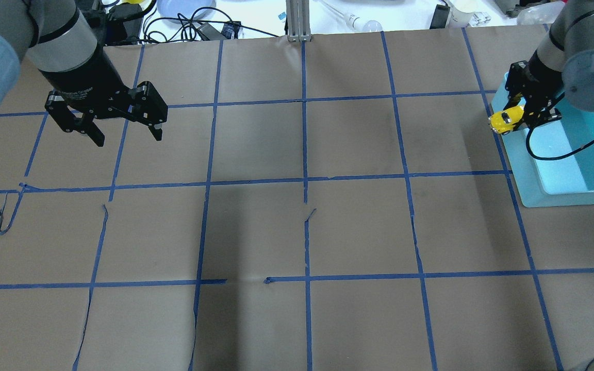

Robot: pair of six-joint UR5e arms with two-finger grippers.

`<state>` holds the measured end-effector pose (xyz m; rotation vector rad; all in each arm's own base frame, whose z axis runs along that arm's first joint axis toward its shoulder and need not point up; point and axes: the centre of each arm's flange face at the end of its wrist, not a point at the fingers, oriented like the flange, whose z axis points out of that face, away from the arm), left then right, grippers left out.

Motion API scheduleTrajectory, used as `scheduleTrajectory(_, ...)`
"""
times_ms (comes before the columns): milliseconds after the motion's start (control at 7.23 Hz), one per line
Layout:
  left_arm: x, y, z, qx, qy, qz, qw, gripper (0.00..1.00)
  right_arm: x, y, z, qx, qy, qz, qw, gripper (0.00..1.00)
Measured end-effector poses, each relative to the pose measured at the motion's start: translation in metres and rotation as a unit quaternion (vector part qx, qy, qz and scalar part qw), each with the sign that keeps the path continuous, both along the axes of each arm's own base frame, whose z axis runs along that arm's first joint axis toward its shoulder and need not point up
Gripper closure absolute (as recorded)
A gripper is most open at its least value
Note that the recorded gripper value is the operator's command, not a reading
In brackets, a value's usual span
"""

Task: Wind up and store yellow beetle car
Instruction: 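Lift the car with the right gripper and move it into the blue bin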

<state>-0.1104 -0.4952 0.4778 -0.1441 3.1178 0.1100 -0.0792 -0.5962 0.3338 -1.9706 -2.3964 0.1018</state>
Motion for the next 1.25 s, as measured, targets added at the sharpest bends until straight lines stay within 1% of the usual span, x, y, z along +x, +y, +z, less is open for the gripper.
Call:
scheduleTrajectory(138,0.000,0.000,0.000,0.000,0.000,0.000,1.0000,0.00,-0.045,-0.001,-0.008,0.009,-0.005,0.002,0.9999,0.90)
scheduleTrajectory(277,0.000,0.000,0.000,0.000,0.000,0.000,1.0000,0.00,-0.083,0.000,-0.023,0.015,-0.021,-0.005,0.9996,0.90)
scheduleTrajectory(415,0.000,0.000,0.000,0.000,0.000,0.000,1.0000,0.00,-0.109,0.000,-0.040,0.012,-0.038,-0.014,0.9991,0.90)
scheduleTrajectory(553,0.000,0.000,0.000,0.000,0.000,-0.001,1.0000,0.00,-0.129,-0.002,-0.056,0.005,-0.041,-0.016,0.9990,0.90)
scheduleTrajectory(692,0.000,0.000,0.000,0.000,0.000,-0.002,1.0000,0.00,-0.143,-0.004,-0.071,0.005,-0.042,-0.018,0.9989,0.90)
scheduleTrajectory(830,0.000,0.000,0.000,0.000,0.000,-0.002,1.0000,0.00,-0.154,-0.004,-0.086,0.010,-0.040,-0.022,0.9989,0.87)
scheduleTrajectory(969,0.000,0.000,0.000,0.001,0.000,-0.002,1.0000,0.00,-0.159,-0.004,-0.097,0.016,-0.032,-0.026,0.9990,0.82)
scheduleTrajectory(1107,0.000,0.000,-0.001,0.001,0.000,-0.003,1.0000,0.00,-0.161,-0.003,-0.105,0.021,-0.026,-0.036,0.9988,0.63)
scheduleTrajectory(1245,0.000,0.000,-0.001,0.001,0.000,-0.003,1.0000,0.00,-0.162,-0.002,-0.108,0.024,-0.025,-0.051,0.9981,0.36)
